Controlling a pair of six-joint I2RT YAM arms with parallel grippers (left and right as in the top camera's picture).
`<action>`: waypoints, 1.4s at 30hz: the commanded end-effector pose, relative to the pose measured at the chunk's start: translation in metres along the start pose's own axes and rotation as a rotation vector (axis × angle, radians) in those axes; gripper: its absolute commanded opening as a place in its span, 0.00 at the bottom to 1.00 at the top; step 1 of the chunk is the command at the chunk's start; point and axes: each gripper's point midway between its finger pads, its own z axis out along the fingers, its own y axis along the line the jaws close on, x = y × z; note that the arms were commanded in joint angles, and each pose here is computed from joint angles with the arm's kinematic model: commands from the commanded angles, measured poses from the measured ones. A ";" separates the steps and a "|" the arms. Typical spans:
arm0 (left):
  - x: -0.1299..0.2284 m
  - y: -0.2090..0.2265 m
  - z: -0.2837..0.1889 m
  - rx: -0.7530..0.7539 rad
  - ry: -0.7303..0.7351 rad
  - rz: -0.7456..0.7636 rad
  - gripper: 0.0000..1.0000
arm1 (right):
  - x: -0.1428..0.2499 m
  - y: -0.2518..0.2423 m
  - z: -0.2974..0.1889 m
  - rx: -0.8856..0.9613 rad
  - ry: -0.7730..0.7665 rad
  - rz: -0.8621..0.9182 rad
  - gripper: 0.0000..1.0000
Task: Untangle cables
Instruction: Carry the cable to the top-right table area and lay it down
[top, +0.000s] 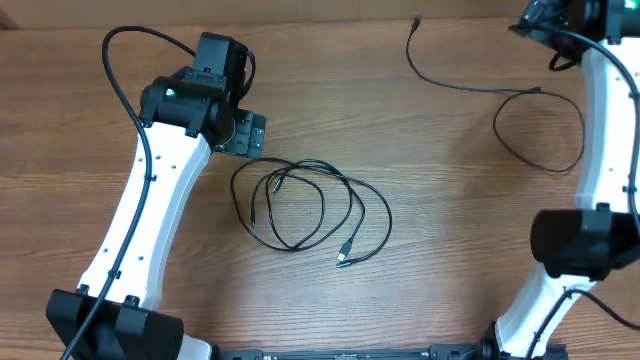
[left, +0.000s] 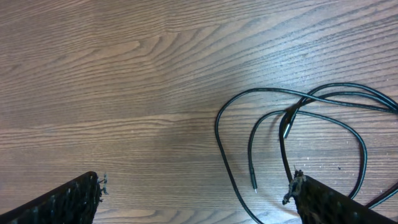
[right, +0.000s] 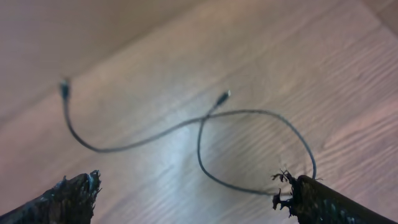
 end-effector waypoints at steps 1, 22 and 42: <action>0.001 0.002 0.004 -0.013 0.008 0.016 0.99 | 0.013 0.001 0.016 0.021 0.062 -0.018 1.00; 0.001 0.002 0.004 -0.013 0.008 0.016 1.00 | 0.035 -0.059 0.079 0.282 0.150 -0.218 1.00; 0.001 0.001 0.003 -0.013 0.007 0.017 1.00 | 0.053 -0.121 0.144 0.006 0.273 -0.318 1.00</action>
